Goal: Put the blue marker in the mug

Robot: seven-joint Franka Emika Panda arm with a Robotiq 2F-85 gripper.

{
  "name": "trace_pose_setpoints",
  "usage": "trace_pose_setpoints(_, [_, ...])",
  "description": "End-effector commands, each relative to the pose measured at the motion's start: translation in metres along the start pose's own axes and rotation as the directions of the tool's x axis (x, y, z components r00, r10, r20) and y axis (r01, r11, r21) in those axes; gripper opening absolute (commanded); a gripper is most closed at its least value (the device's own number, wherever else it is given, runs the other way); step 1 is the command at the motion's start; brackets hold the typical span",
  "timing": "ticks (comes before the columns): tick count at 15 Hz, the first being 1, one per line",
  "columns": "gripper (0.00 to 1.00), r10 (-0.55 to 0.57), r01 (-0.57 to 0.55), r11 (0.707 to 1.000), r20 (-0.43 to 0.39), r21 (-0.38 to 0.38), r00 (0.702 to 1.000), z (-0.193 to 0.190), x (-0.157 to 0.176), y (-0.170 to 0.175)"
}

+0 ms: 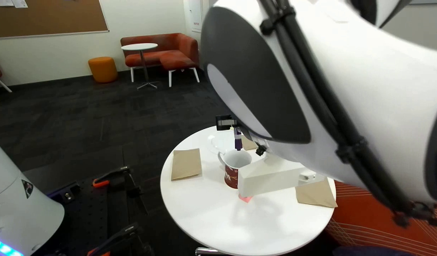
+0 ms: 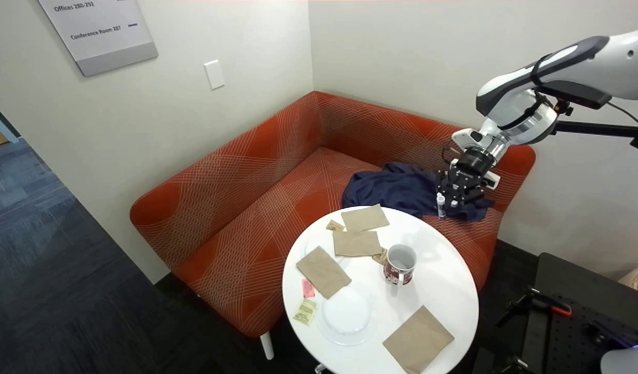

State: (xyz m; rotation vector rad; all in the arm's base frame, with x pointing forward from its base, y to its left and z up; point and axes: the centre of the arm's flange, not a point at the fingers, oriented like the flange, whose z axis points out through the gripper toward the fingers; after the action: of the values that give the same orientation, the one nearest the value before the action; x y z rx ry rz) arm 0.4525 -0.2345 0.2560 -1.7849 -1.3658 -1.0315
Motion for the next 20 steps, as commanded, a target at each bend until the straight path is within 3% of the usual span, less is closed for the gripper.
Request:
trace_pose_setpoints(1, [0.20,0.002,-0.002,1.000,-0.001,0.002,1.000,-0.001,-0.001,-0.001])
trace_pose_setpoints(2, [0.20,0.002,-0.002,1.000,-0.001,0.003,1.000,-0.001,-0.001,-0.001])
trace_pose_setpoints(3, [0.05,0.001,-0.001,1.000,-0.001,0.004,1.000,0.000,0.000,-0.001])
trace_pose_setpoints(11, [0.05,-0.102,0.103,0.995,-0.103,0.000,0.989,0.001,-0.006,-0.003])
trace_pose_setpoints(20, [0.05,-0.168,0.183,0.981,-0.207,0.057,0.964,0.027,0.003,0.003])
